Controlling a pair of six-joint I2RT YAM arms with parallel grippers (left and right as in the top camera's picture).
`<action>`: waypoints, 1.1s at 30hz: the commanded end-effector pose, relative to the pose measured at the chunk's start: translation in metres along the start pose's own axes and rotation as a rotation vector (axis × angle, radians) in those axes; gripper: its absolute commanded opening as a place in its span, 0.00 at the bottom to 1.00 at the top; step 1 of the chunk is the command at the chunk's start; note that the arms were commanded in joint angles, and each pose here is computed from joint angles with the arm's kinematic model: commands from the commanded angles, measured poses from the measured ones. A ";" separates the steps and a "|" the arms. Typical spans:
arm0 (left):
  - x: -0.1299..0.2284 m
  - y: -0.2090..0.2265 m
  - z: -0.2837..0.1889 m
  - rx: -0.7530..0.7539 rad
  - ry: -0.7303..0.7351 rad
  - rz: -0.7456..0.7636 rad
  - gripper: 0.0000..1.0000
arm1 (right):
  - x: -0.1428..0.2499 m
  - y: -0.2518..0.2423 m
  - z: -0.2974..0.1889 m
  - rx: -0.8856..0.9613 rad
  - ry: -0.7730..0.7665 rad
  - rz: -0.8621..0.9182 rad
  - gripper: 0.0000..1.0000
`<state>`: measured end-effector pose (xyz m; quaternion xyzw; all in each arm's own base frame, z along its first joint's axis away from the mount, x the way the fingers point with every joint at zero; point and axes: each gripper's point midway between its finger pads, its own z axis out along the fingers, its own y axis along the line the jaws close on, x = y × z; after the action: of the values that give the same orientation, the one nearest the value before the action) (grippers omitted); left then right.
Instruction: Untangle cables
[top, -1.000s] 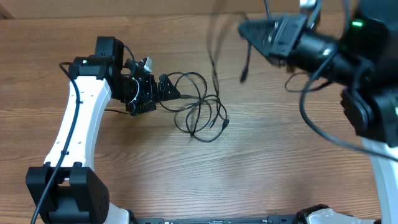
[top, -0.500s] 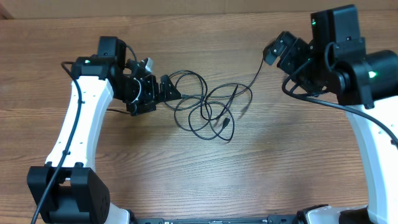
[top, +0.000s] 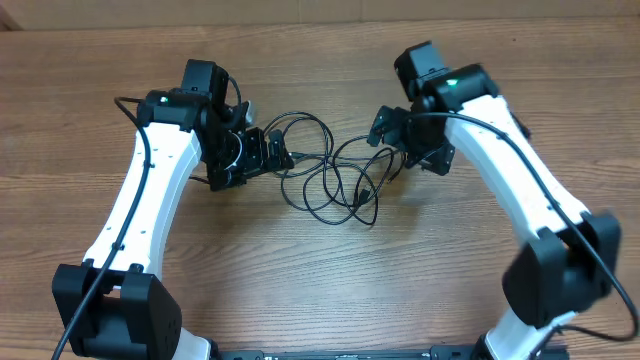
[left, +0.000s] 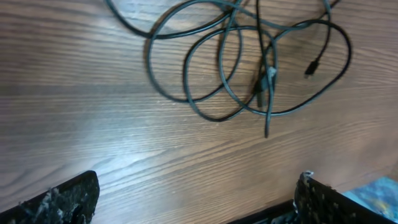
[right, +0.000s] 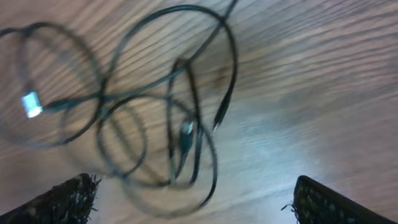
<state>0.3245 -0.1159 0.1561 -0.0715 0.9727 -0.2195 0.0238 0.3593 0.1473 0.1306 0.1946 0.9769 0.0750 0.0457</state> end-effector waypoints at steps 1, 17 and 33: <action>-0.006 0.003 -0.003 -0.031 -0.024 -0.007 1.00 | 0.002 -0.001 0.029 0.008 0.052 0.019 0.95; -0.008 0.002 -0.003 -0.026 -0.031 -0.002 1.00 | 0.027 0.006 0.085 -0.045 0.193 -0.009 0.04; -0.008 -0.004 -0.003 0.008 -0.024 -0.035 1.00 | 0.025 0.090 -0.358 -0.827 -0.494 -0.442 0.04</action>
<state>0.3283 -0.1142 0.1561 -0.0746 0.9733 -0.2147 0.0316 0.3799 0.1891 0.3968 0.0428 0.9073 0.3409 0.2424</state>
